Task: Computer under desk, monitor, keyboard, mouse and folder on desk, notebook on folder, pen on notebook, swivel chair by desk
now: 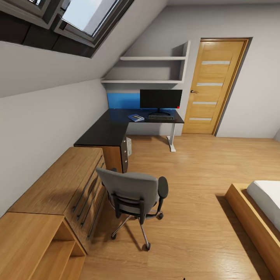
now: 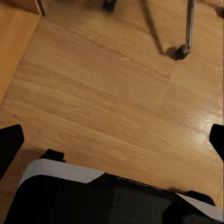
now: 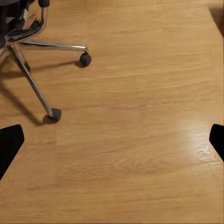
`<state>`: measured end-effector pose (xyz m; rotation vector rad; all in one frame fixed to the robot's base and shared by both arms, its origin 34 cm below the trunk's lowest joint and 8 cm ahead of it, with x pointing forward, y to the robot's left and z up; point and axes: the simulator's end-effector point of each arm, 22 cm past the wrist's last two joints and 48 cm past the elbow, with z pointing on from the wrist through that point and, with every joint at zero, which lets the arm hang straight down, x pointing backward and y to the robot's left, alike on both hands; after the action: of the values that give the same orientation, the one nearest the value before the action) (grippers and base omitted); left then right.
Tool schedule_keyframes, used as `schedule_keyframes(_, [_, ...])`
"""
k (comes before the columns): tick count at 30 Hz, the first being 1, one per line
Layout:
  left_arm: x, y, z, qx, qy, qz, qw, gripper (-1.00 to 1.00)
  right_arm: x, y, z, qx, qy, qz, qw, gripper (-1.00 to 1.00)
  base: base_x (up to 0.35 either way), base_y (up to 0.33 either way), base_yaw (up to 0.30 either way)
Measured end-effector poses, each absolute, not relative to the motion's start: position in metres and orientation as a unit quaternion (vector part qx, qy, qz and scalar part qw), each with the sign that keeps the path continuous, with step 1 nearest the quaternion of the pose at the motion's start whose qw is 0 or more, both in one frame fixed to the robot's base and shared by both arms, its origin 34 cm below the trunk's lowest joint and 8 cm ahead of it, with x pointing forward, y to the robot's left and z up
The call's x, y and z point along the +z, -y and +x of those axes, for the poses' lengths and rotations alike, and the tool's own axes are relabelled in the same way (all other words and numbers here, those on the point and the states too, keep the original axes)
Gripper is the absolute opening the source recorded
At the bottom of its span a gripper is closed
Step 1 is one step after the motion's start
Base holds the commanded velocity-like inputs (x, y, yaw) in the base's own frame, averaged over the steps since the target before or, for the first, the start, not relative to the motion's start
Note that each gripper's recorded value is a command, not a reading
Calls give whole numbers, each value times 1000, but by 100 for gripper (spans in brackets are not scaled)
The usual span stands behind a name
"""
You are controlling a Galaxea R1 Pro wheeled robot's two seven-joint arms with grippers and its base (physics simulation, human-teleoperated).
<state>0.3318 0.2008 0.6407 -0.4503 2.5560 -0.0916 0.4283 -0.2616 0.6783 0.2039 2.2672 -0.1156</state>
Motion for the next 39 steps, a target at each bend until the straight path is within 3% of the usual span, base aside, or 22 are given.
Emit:
schedule_keyframes(8, [673,-166,465,-73,-921,-169,343,100,704,215,528,2,-889,86,449,100,0,0,0])
schedule_keyframes(25, [703,-139,574,-112,-913,-149,363,100,729,128,606,66,-882,82,458,100,0,0,0])
schedule_keyframes(39, [686,-148,580,-105,-915,-146,361,100,700,159,603,27,-892,70,445,100,0,0,0])
